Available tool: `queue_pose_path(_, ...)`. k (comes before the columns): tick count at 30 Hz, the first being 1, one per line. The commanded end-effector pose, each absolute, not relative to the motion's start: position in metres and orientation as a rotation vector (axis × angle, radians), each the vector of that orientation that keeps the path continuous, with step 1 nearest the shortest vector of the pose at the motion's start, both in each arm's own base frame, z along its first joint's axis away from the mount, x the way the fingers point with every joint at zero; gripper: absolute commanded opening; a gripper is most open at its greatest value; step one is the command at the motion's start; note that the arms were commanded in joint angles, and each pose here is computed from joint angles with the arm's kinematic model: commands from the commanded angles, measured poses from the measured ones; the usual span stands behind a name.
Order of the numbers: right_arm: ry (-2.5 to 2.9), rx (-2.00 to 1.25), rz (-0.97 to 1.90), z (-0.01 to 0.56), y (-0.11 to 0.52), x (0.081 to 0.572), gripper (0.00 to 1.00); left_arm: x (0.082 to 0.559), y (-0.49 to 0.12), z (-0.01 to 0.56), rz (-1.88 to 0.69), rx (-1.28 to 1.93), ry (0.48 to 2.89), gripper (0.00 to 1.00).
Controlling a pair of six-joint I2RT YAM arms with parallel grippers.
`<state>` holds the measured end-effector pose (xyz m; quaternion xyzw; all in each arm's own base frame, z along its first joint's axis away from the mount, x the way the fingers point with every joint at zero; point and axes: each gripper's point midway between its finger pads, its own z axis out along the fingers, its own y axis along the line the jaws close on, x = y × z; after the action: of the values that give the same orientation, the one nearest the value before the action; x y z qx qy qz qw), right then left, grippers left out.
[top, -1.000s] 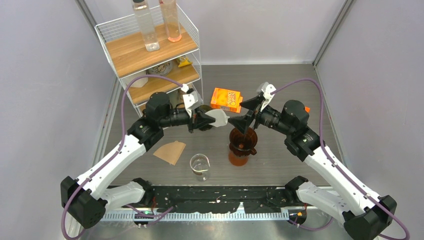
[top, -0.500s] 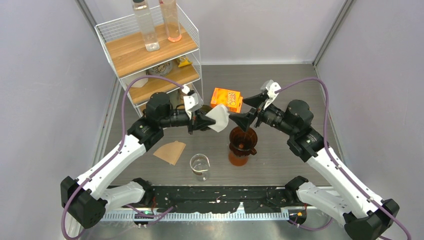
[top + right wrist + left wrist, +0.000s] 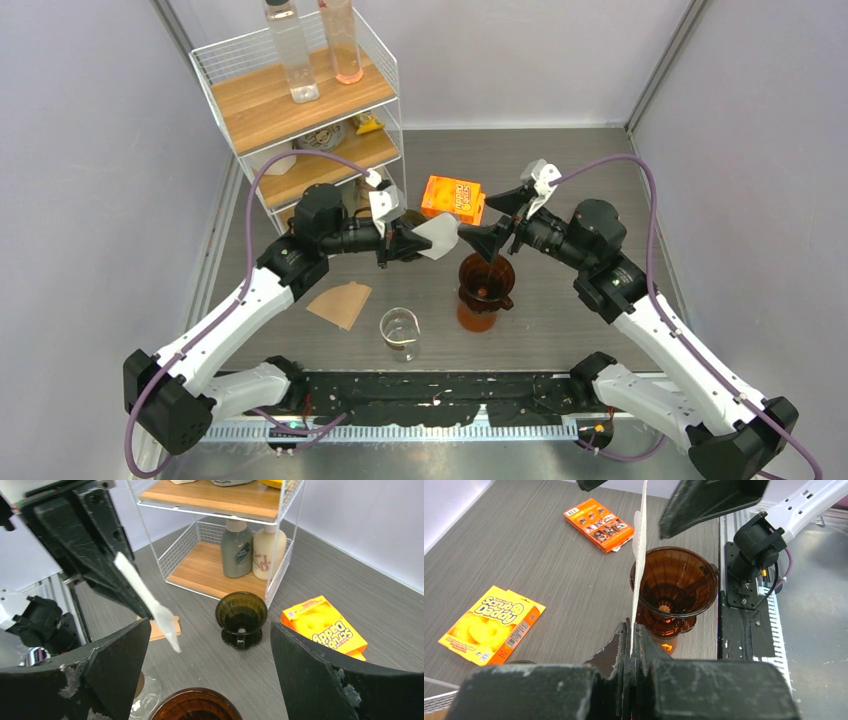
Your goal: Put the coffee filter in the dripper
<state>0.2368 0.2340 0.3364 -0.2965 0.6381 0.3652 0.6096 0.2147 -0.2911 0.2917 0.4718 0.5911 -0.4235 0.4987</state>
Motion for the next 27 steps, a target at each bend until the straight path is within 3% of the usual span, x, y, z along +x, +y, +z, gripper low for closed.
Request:
queue_pose_path(1, 1.446, -0.595, 0.773, 0.361, 0.226, 0.255, 0.95, 0.205, -0.295, 0.308, -1.051, 1.201, 1.340, 0.00)
queue_pose_path(12, 1.485, -0.482, 0.693, 0.359, 0.215, 0.276, 0.95, 0.204, -0.296, 0.305, -1.065, 1.210, 1.354, 0.00)
queue_pose_path(27, 1.419, -0.740, 0.914, 0.351, 0.241, 0.222, 0.96, 0.211, -0.296, 0.313, -1.067, 1.117, 1.355, 0.00)
